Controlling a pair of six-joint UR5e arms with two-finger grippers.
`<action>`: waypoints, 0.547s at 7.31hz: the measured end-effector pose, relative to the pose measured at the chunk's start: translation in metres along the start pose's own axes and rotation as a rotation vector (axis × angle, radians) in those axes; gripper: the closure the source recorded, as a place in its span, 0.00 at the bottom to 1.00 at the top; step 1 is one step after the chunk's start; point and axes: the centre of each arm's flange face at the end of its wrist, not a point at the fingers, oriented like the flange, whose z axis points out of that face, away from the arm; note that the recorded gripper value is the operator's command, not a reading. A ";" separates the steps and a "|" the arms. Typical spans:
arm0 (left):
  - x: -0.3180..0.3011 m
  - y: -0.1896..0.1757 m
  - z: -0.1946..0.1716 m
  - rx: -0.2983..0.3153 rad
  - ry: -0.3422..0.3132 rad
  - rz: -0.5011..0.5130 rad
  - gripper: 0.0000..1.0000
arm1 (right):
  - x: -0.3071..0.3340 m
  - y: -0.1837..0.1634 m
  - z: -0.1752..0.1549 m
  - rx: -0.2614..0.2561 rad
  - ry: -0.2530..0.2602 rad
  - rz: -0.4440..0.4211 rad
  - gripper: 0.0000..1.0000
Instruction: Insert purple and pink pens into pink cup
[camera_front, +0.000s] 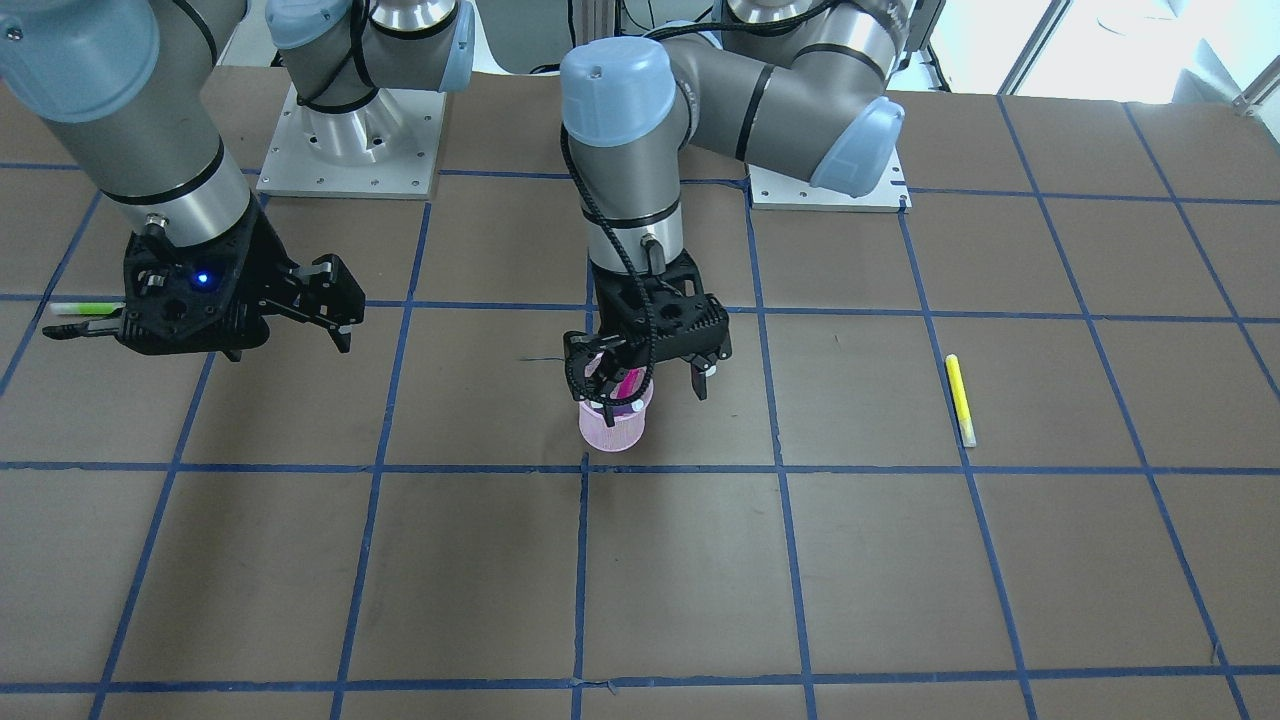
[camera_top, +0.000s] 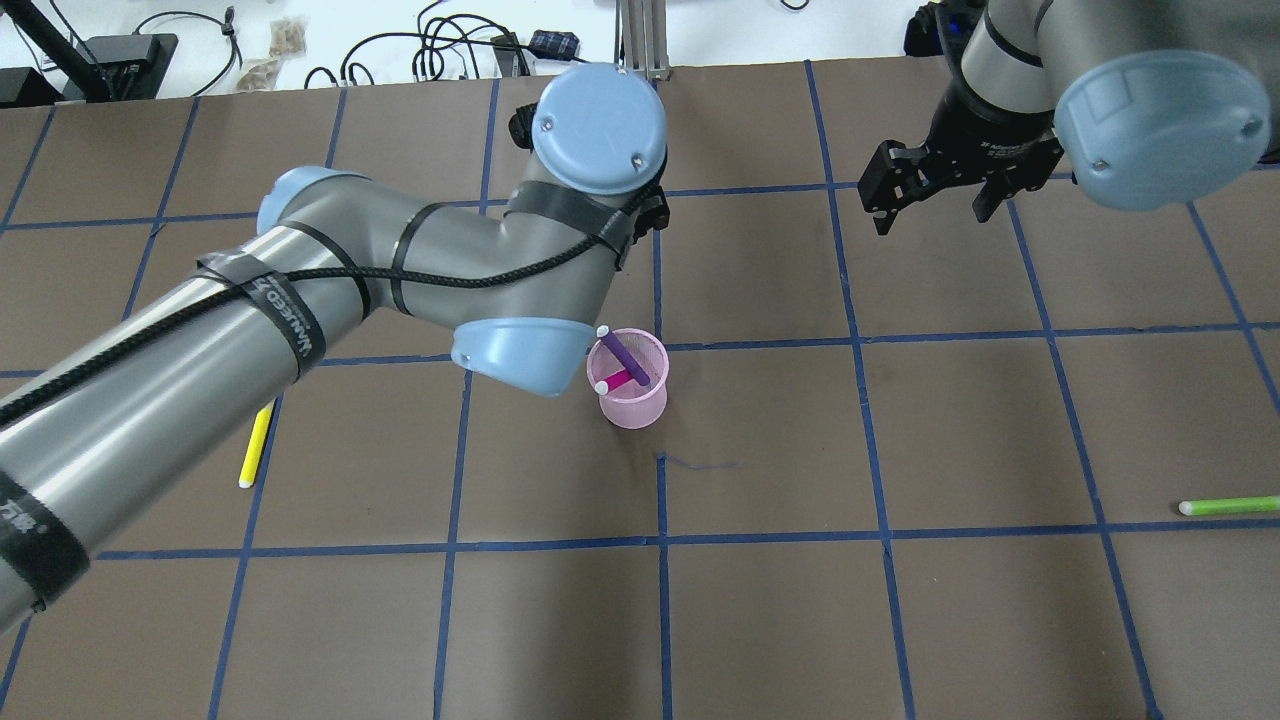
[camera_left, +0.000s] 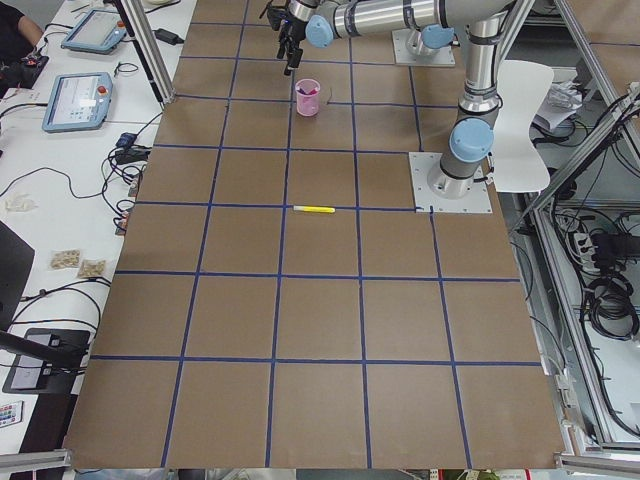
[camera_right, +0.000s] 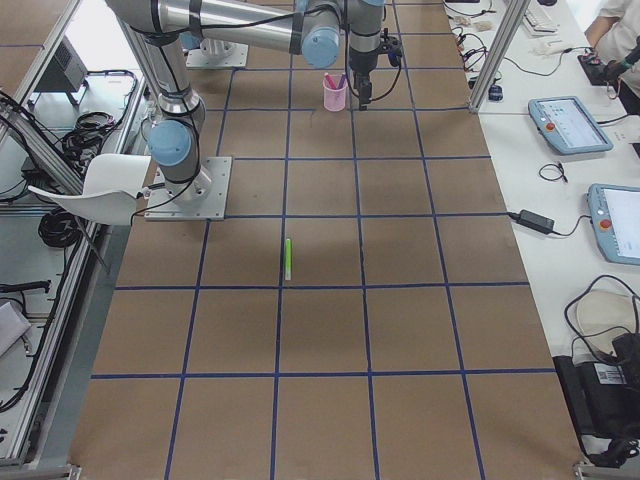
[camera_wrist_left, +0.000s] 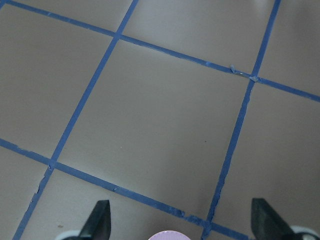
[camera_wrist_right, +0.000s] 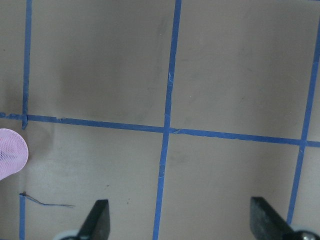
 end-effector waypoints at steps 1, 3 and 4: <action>-0.024 -0.023 -0.004 -0.075 0.037 0.051 0.00 | 0.000 0.000 -0.002 0.003 0.000 0.003 0.00; -0.093 -0.065 -0.006 -0.166 0.049 0.107 0.00 | -0.001 0.000 -0.014 0.006 -0.003 0.015 0.00; -0.132 -0.079 -0.006 -0.217 0.033 0.108 0.00 | -0.003 0.003 -0.028 0.000 -0.013 0.026 0.00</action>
